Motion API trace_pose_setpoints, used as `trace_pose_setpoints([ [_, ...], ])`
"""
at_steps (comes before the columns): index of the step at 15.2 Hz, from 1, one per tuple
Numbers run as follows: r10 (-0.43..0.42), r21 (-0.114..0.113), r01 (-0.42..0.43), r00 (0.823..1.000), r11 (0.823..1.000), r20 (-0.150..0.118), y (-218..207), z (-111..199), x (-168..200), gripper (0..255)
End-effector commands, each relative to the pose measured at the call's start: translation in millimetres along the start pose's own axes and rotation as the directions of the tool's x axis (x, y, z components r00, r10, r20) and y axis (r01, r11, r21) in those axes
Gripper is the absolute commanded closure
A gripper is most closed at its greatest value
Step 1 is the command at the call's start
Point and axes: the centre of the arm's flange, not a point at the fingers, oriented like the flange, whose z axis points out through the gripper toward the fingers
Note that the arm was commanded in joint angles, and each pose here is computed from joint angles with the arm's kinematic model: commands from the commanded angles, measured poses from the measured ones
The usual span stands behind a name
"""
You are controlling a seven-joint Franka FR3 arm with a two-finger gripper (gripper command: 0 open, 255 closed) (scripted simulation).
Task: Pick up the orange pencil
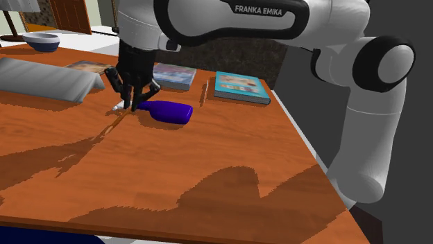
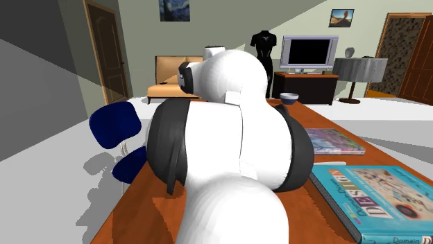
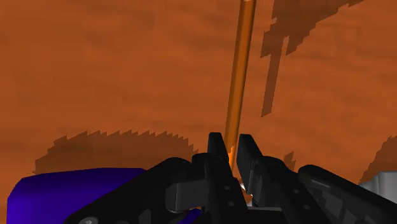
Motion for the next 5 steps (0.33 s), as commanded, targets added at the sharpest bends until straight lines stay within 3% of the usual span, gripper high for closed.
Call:
trace_pose_setpoints([
  [1, 0.000, -0.001, 0.000, 1.000, 1.000, 0.000, -1.9, -10.1, -0.3, 255],
  [5, 0.000, -0.001, 0.000, 1.000, 1.000, 0.000, -4.5, -21.2, 0.0, 255],
])
